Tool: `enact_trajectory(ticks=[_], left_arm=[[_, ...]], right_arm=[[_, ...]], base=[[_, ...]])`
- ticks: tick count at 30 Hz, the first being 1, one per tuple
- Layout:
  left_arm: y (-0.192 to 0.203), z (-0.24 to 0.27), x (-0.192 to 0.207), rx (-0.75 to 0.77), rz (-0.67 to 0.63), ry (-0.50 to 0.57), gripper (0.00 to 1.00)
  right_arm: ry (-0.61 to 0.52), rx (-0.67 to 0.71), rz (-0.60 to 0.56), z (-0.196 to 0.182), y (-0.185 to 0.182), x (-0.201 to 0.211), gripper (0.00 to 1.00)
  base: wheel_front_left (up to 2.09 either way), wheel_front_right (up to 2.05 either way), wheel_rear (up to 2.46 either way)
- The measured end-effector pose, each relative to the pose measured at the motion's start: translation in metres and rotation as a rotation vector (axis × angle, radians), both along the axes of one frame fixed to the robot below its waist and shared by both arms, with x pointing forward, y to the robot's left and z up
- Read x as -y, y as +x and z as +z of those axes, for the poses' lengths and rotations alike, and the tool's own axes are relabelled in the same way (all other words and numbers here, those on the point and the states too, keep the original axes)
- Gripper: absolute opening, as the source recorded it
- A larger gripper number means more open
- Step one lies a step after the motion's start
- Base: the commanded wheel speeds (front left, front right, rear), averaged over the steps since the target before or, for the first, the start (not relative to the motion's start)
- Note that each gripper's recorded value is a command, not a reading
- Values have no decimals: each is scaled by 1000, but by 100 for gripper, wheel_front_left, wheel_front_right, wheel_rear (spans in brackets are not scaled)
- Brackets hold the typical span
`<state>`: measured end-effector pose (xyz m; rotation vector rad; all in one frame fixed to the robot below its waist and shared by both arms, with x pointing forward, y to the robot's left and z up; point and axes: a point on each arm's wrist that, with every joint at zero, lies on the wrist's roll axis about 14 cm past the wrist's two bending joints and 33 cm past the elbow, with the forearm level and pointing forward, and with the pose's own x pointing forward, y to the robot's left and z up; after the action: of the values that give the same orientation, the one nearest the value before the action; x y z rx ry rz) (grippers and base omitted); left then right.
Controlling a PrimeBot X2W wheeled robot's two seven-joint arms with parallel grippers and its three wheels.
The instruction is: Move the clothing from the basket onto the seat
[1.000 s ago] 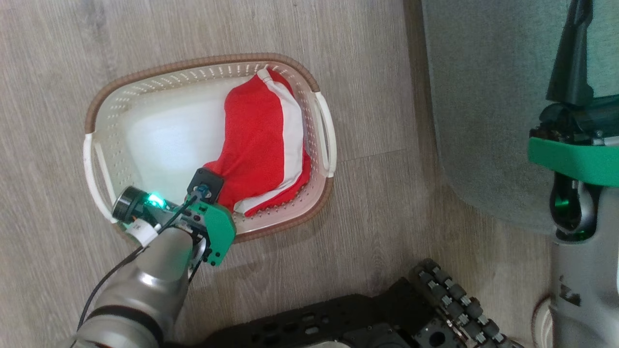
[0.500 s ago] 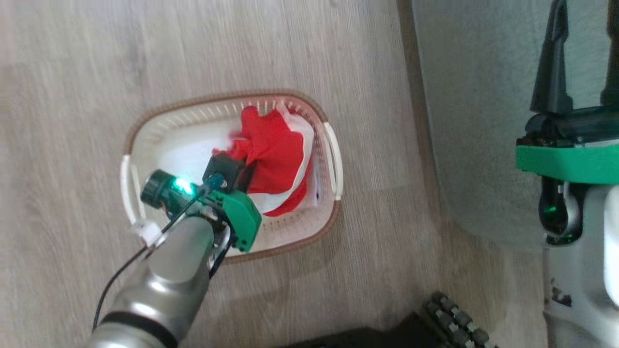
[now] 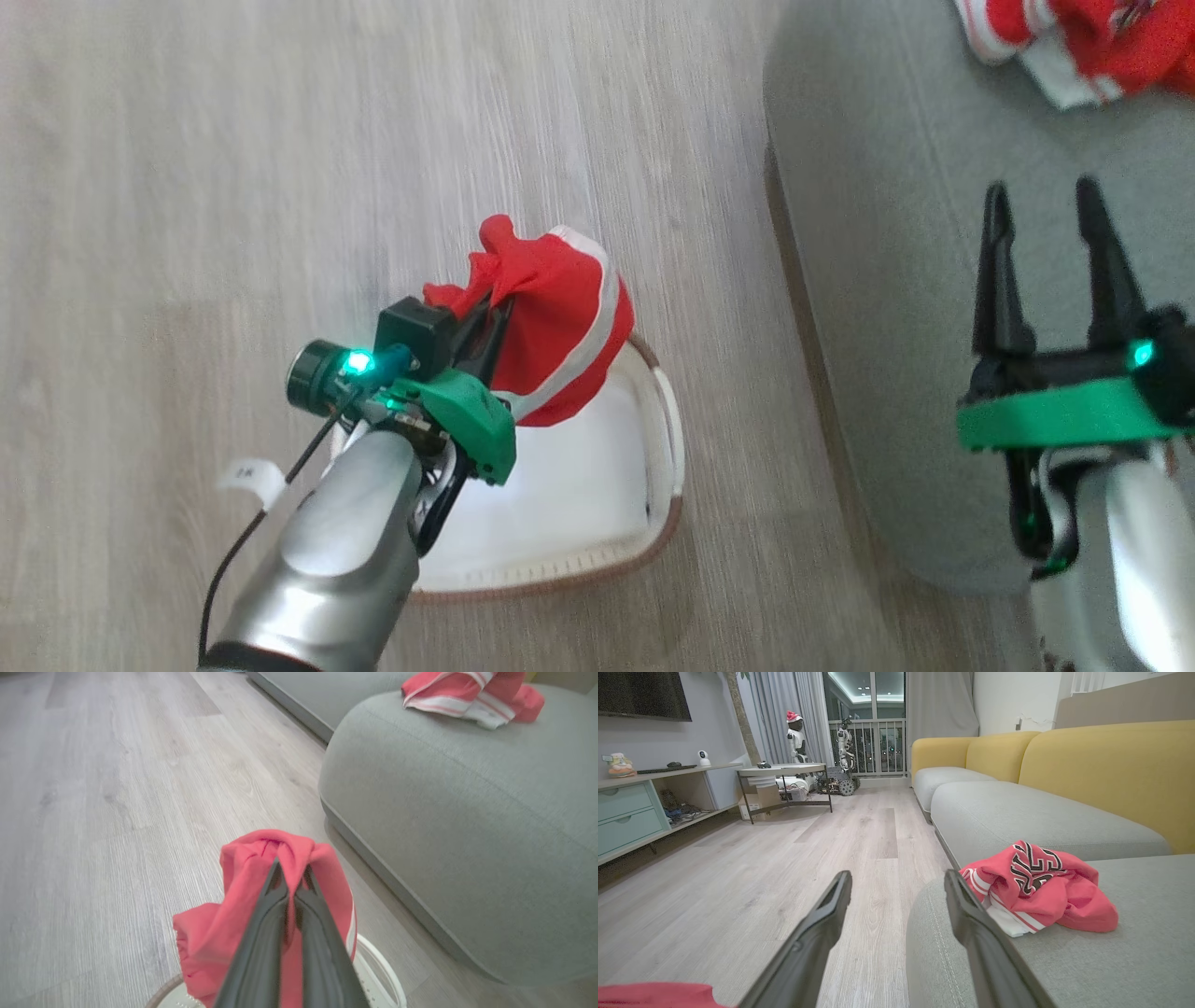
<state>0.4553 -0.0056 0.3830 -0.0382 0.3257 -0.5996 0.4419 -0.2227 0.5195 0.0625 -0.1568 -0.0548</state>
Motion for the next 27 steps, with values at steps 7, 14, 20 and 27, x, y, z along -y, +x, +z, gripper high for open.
enact_trajectory(ticks=[7, 14, 20, 27], left_arm=[[-12, 73, -4, 168, 13, -34, 0], [-27, 143, -4, 337, 14, -66, 0], [-42, 176, -3, 413, 4, -62, 0], [-51, 212, -1, 494, -8, -77, 0]], right_arm=[[12, 13, 7, 13, -42, -5, 100], [22, 55, 53, 29, -73, -21, 100], [21, 91, 117, 41, -82, -43, 100], [14, 79, 254, 37, -88, -89, 100]], base=[[0, 0, 0], [0, 0, 0], [0, 0, 0], [0, 0, 0]])
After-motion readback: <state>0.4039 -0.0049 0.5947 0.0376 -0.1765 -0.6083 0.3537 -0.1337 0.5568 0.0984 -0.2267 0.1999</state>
